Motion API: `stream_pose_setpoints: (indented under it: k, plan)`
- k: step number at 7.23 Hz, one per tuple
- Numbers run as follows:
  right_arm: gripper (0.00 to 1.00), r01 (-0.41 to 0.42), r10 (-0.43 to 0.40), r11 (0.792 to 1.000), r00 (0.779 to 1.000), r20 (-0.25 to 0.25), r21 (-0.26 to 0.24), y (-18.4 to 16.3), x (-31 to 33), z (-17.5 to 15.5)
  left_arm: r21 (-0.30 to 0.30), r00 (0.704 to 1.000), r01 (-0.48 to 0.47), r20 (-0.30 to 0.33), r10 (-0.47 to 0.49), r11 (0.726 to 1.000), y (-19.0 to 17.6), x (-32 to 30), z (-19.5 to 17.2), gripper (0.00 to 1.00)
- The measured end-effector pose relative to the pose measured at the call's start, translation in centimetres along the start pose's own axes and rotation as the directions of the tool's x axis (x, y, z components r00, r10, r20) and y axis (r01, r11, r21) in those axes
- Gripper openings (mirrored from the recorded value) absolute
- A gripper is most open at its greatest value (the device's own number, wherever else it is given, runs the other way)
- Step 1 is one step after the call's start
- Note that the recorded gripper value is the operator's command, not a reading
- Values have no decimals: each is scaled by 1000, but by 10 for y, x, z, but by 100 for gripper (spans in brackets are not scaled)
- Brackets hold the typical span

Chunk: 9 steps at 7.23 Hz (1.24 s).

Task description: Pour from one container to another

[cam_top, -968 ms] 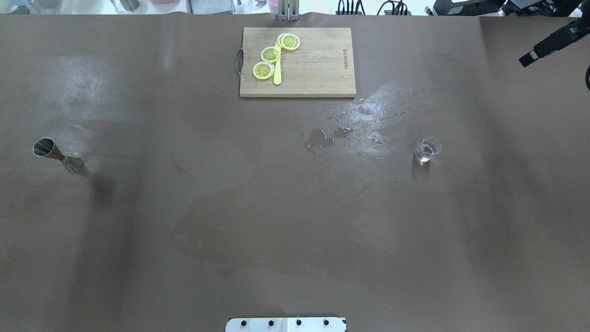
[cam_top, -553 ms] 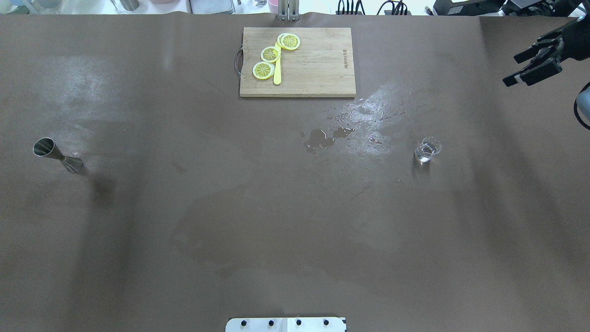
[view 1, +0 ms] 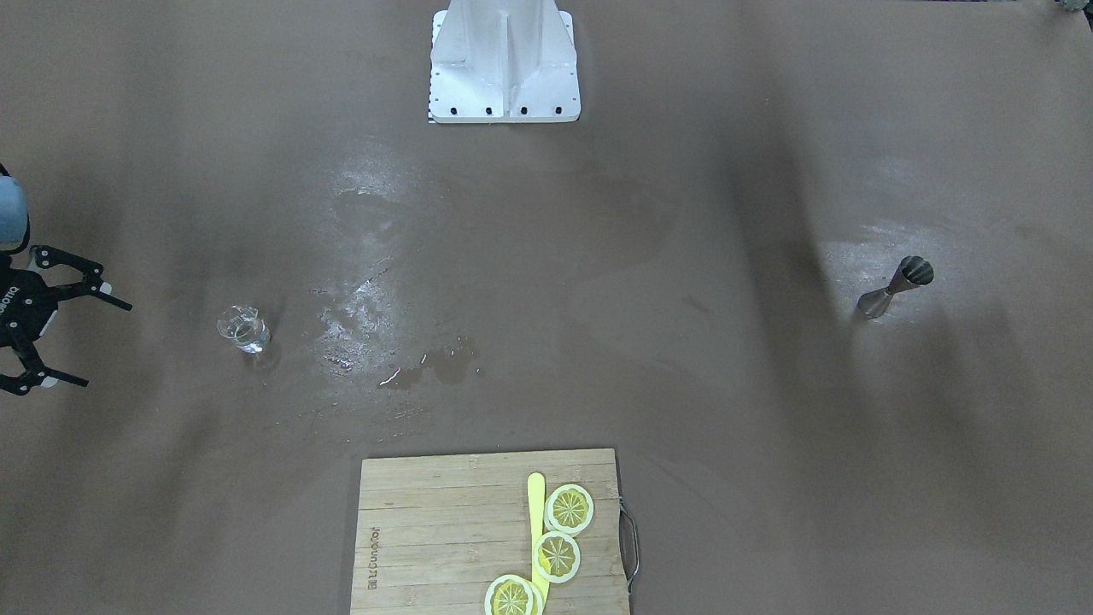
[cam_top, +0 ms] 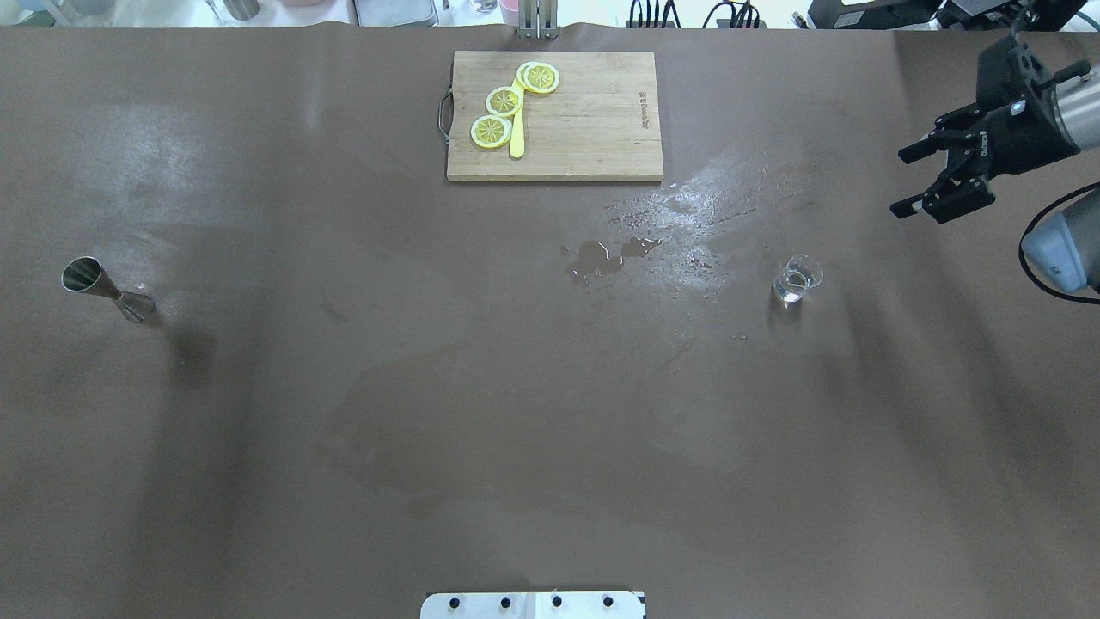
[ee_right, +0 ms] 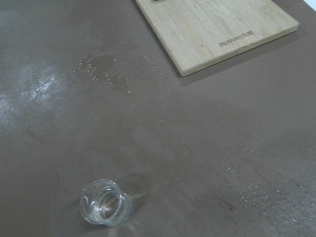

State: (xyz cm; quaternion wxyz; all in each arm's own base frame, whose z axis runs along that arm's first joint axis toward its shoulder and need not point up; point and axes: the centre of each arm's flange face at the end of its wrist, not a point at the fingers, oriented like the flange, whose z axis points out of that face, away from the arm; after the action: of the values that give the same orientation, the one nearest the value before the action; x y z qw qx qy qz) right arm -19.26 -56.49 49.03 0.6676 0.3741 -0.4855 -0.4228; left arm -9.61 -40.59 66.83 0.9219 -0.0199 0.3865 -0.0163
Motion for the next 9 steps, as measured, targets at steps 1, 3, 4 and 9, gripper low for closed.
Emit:
stream_pose_setpoints:
  k: [1,3,4,9]
  plan:
    - [100,35,-34,999,999,29,-3,5,-12,16,0,1000,0,0,0,1000,0,0,0,99]
    - [100,106,-107,994,992,62,18,19,-34,33,0,1000,0,0,0,1000,1,0,0,99]
    - [100,142,-144,989,987,71,33,28,-45,40,-1,1000,1,-1,-1,1000,1,0,0,99]
    - [99,353,-354,935,933,72,26,72,-61,72,-1,1000,1,-1,-1,1000,0,0,0,99]
